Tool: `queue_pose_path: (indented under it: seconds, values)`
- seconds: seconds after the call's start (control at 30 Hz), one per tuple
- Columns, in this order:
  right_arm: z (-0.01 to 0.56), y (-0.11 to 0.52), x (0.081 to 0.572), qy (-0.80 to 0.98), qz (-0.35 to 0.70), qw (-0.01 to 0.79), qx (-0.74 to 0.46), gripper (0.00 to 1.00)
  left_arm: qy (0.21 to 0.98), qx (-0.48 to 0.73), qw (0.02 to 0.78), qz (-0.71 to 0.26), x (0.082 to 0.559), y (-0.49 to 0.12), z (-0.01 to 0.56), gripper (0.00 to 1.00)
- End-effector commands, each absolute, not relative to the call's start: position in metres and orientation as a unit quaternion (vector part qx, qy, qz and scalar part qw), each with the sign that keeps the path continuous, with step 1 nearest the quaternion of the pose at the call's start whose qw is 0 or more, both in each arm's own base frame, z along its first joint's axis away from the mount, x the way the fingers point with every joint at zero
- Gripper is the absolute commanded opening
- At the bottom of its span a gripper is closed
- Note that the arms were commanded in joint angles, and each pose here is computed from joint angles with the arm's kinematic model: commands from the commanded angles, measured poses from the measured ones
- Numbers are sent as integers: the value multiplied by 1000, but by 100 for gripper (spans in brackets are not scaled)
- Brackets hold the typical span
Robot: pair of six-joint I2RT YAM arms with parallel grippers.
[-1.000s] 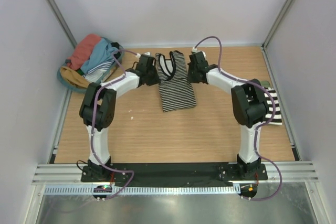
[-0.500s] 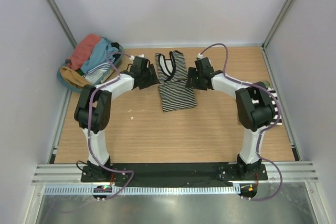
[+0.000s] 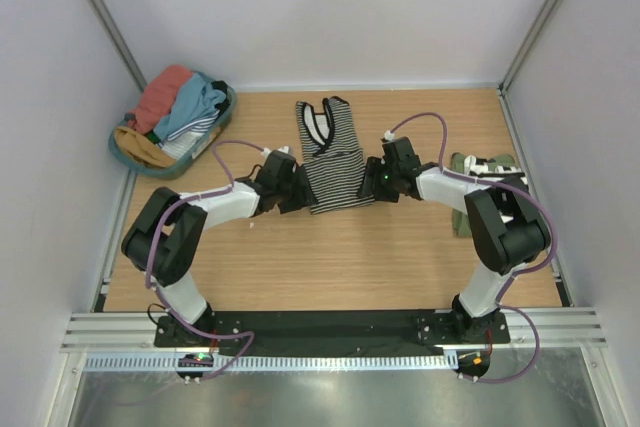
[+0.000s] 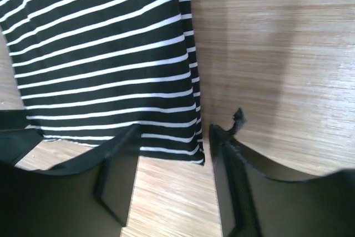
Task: Fold and stack the tank tops
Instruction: Fold the tank top
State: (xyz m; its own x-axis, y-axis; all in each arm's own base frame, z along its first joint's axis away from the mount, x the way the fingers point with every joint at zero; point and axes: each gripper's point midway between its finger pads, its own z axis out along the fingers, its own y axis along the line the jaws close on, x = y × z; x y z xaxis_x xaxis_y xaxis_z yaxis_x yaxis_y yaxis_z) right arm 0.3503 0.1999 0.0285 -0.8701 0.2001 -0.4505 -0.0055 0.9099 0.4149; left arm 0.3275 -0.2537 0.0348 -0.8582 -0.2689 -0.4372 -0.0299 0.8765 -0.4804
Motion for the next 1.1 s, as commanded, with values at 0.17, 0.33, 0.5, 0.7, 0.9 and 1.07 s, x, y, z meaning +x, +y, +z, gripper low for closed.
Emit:
queue_pose_path:
  seconds: [0.17, 0.33, 0.5, 0.7, 0.9, 1.07]
  values:
    - [35, 202, 328, 937, 232, 256, 42, 39, 919, -78, 268, -279, 328, -270, 40, 24]
    - [33, 198, 314, 938, 236, 253, 37, 24, 919, -72, 259, -287, 314, -275, 30, 14]
    - [34, 193, 294, 942, 235, 237, 29, 6, 919, -64, 251, -296, 299, -280, 28, 0]
    - [29, 181, 253, 955, 211, 207, 27, 7, 940, -45, 234, -245, 258, -259, 7, 0]
    - [32, 183, 210, 963, 195, 184, 9, 55, 944, -45, 218, -244, 224, -252, 6, 5]
    - [57, 174, 219, 956, 172, 239, 6, 62, 944, -76, 245, -209, 216, -226, 7, 56]
